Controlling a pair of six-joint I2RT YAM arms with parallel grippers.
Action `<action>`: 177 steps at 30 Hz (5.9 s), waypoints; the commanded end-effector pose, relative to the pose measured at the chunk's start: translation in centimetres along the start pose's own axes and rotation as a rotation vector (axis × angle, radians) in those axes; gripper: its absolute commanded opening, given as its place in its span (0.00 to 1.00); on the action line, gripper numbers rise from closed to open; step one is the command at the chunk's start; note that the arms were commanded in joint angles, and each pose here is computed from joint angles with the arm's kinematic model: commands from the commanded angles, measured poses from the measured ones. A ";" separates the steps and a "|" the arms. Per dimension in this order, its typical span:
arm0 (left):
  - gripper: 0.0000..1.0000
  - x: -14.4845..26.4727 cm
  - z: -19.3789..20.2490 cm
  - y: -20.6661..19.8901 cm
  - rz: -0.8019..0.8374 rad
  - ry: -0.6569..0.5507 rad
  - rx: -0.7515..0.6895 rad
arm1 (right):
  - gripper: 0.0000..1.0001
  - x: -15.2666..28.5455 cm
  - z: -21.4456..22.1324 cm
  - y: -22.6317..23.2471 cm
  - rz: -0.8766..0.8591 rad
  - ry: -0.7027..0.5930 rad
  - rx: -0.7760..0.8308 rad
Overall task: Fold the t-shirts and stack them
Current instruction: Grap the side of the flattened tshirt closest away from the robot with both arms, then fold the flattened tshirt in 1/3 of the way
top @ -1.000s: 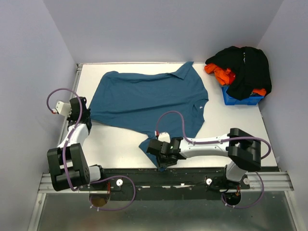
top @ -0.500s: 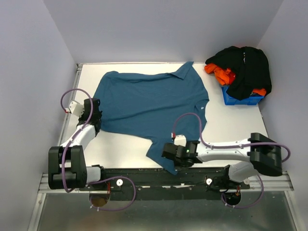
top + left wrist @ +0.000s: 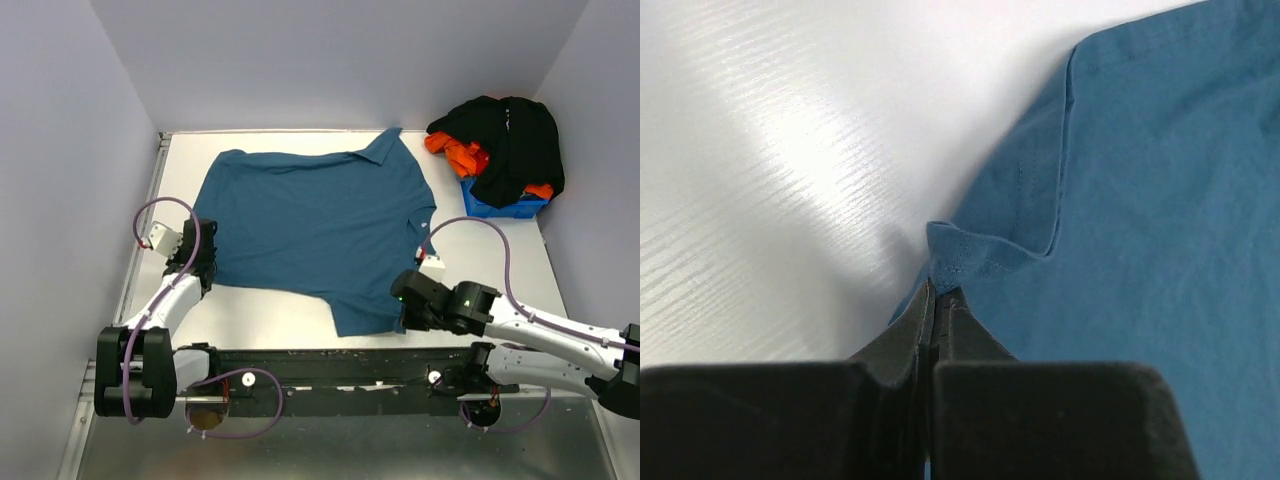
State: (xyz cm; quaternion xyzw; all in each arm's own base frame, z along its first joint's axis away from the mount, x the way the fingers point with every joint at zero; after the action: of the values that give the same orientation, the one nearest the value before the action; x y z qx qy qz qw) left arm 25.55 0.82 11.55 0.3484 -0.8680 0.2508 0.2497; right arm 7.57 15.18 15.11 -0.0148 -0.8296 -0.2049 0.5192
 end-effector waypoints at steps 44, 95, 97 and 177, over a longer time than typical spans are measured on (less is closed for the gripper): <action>0.00 -6.5 -5.6 -9.9 -0.168 0.010 -0.142 | 0.01 -5.4 -27.6 3.6 0.017 -0.217 -0.073; 0.42 -11.6 -7.0 -15.1 -0.137 0.070 -0.142 | 0.16 -11.7 -35.0 6.3 0.055 -0.178 -0.103; 0.73 -11.3 -7.6 -15.2 -0.124 0.059 -0.147 | 0.51 -11.1 -34.7 6.4 0.055 -0.171 -0.117; 0.98 -4.8 -6.7 -4.8 -0.040 -0.018 0.077 | 0.40 -12.3 -15.5 -4.2 0.131 -0.193 -0.692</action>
State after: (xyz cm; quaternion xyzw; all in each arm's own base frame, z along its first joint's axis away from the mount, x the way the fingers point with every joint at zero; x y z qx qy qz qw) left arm 33.81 4.11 14.22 0.3778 -0.8513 0.2715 0.2427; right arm 25.10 8.57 9.67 -0.2259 -0.7562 -0.4419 0.4265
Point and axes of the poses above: each gripper's point midway between its finger pads, its own x axis back along the fingers, its own y axis along the line the jaws close on, z = x × y, the point moved 8 cm from there along x, back along the fingers, and after that the axes turned 13 degrees about -x, right-handed, at the moved point
